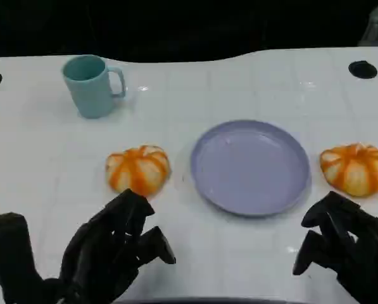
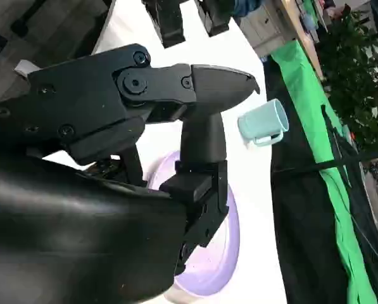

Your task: Grasp the bread from the table and place it into the plate.

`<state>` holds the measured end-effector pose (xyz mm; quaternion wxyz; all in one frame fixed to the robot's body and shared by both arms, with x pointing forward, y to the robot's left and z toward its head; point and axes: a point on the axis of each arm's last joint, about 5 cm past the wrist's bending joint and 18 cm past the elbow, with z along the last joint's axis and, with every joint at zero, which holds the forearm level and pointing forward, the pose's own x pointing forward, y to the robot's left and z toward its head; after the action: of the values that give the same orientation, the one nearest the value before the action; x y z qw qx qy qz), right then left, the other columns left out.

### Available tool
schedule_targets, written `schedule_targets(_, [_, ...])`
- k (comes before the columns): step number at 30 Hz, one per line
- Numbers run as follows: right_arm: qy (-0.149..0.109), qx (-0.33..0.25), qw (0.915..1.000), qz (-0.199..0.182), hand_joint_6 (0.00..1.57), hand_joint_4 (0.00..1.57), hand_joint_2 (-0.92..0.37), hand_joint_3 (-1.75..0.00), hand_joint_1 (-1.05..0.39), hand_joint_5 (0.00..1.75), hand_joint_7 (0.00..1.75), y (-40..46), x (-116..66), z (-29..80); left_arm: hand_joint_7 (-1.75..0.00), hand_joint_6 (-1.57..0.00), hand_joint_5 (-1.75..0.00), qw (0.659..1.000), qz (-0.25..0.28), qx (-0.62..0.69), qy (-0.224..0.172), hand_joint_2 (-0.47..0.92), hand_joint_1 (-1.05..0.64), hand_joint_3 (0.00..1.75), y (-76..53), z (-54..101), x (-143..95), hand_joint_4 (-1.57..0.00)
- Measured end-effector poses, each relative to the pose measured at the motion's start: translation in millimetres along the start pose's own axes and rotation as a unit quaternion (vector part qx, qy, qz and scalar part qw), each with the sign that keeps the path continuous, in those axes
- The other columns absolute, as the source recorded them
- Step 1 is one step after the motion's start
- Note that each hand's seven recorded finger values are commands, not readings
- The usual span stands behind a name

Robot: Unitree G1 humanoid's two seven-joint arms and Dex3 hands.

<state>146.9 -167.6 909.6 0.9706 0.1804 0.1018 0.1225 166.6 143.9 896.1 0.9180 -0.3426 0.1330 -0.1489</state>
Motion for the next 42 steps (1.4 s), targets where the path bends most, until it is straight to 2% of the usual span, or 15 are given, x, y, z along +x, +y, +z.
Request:
schedule_targets(18, [0.005, 0.001, 1.0, -0.002, 0.48, 0.64, -0.92, -0.37, -0.45, 1.75, 1.61, -0.3, 0.5, 0.3, -1.75, -0.53, -1.75, 1.0, -0.001, 0.0, -0.003, 0.92, -0.57, 0.46, 0.0, 1.1, 0.9, -0.8])
schedule_targets(25, [0.005, 0.001, 1.0, -0.001, 0.48, 0.64, -0.92, -0.37, -0.46, 1.75, 1.62, -0.4, 0.7, 0.5, -1.66, -0.46, -1.75, 1.0, -0.008, 0.017, -0.015, 0.92, -0.61, 0.39, 0.5, 2.8, 0.9, -0.7])
schedule_targets(27, [0.005, 0.001, 1.0, 0.0, 0.48, 0.64, -0.92, -0.37, -0.46, 1.75, 1.62, -0.4, 0.7, 0.5, -1.57, -0.45, -1.75, 0.999, -0.009, 0.028, -0.021, 0.92, -0.62, 0.33, 0.9, 3.8, 0.8, -0.64])
schedule_targets(30, [0.005, 0.001, 1.0, 0.002, 0.48, 0.64, -0.92, -0.37, -0.47, 1.75, 1.62, -0.5, 0.9, 0.4, -1.34, -0.43, -1.71, 0.998, -0.012, 0.047, -0.033, 0.92, -0.61, 0.29, 0.6, 5.4, 1.3, -0.5])
schedule_targets(36, [0.004, 0.001, 1.0, 0.002, 0.48, 0.64, -0.92, -0.36, -0.46, 1.75, 1.61, -0.5, 1.6, 0.7, -0.8, -0.51, -1.31, 0.988, -0.007, 0.126, -0.094, 0.9, -0.51, 0.16, -1.0, 9.3, 2.9, -0.5])
schedule_targets(39, [0.004, 0.001, 1.0, 0.002, 0.48, 0.64, -0.92, -0.35, -0.47, 1.75, 1.61, -0.6, 2.1, 0.6, -0.65, -0.51, -1.22, 0.978, -0.005, 0.176, -0.113, 0.87, -0.51, 0.11, -1.3, 8.5, 5.0, -0.43])
schedule_targets(42, [0.004, 0.001, 1.0, 0.001, 0.49, 0.65, -0.92, -0.35, -0.47, 1.75, 1.61, -0.2, 2.6, 0.8, -0.5, -0.46, -1.19, 0.965, -0.01, 0.231, -0.123, 0.86, -0.5, 0.07, -0.4, 10.5, 6.4, -0.22])
